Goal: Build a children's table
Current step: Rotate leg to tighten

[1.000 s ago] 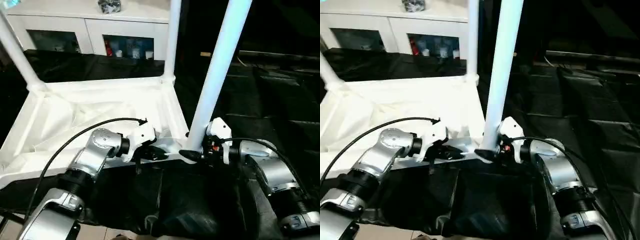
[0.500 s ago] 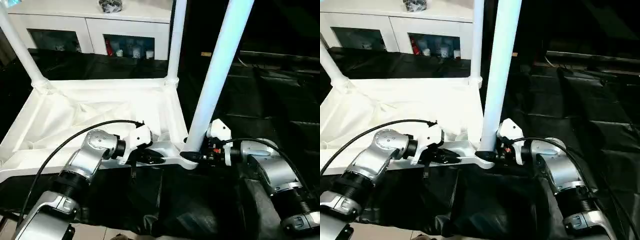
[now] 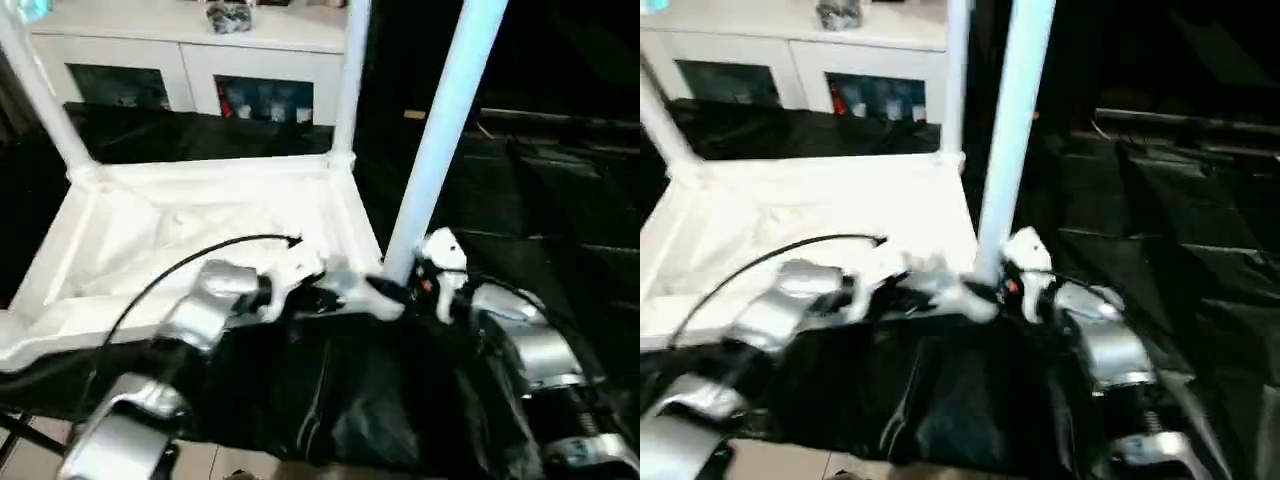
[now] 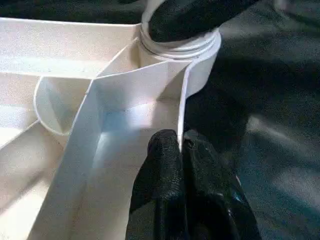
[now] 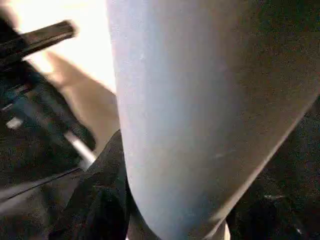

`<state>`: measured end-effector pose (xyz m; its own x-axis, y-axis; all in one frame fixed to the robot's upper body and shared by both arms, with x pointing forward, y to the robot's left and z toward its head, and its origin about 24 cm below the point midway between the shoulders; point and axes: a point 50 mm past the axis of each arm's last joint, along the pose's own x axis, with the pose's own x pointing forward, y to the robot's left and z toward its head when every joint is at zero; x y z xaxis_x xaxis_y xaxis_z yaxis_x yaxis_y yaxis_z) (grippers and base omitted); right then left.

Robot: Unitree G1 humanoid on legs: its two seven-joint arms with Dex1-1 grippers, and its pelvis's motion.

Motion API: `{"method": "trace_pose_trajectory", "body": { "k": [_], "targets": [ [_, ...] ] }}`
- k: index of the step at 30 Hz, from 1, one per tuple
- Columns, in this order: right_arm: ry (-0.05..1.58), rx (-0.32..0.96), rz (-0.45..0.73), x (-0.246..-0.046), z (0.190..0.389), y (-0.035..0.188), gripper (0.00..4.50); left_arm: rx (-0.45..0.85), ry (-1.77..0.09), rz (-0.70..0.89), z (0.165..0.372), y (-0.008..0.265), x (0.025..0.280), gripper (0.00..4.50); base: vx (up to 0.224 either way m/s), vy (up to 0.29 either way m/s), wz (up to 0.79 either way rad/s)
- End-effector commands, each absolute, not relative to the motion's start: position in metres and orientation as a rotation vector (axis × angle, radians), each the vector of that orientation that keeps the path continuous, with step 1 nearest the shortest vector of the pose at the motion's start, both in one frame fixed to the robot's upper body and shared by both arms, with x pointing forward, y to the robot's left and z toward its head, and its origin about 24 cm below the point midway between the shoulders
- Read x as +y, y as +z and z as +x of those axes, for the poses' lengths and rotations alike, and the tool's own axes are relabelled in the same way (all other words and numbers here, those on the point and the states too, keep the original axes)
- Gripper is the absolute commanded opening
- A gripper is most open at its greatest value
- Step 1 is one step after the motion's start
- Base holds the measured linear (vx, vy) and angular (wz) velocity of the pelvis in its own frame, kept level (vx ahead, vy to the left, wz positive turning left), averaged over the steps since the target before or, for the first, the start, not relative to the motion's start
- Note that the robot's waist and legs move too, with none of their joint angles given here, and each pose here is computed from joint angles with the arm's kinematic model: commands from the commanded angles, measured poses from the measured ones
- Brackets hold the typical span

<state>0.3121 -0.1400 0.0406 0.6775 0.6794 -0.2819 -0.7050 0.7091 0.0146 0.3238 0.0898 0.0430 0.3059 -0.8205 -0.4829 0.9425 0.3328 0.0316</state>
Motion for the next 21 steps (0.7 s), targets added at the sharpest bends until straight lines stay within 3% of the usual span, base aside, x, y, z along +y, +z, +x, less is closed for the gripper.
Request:
{"method": "trace_pose_trajectory", "body": {
  "k": [1,3,5,9,12,17,21],
  "targets": [
    [0.848,0.380,-0.032,-0.082,0.300,0.015,1.95,0.313,-0.999,0.288,0.342,0.064,0.062,0.00,0.000,0.000,0.00],
    [0.812,0.383,-0.020,-0.079,0.302,0.015,1.95,0.317,-0.993,0.283,0.342,0.064,0.058,0.00,0.000,0.000,0.00],
    [0.661,0.393,0.042,-0.067,0.314,0.016,1.95,0.317,-0.970,0.292,0.342,0.063,0.047,0.00,0.000,0.000,0.00],
    [0.664,0.356,0.032,-0.058,0.317,0.020,1.95,0.304,-0.988,0.321,0.340,0.063,0.043,0.00,0.000,0.000,0.00],
    [0.688,0.333,0.063,-0.060,0.319,0.025,2.64,0.289,-1.034,0.335,0.337,0.064,0.047,0.00,0.000,0.000,0.00],
    [0.719,0.311,0.057,-0.076,0.322,0.029,3.12,0.270,-1.089,0.357,0.334,0.064,0.059,0.00,0.000,0.000,0.00],
    [0.830,0.290,-0.014,-0.104,0.320,0.037,3.42,0.256,-1.152,0.373,0.332,0.065,0.075,0.00,0.000,0.000,0.00]
  ]
}}
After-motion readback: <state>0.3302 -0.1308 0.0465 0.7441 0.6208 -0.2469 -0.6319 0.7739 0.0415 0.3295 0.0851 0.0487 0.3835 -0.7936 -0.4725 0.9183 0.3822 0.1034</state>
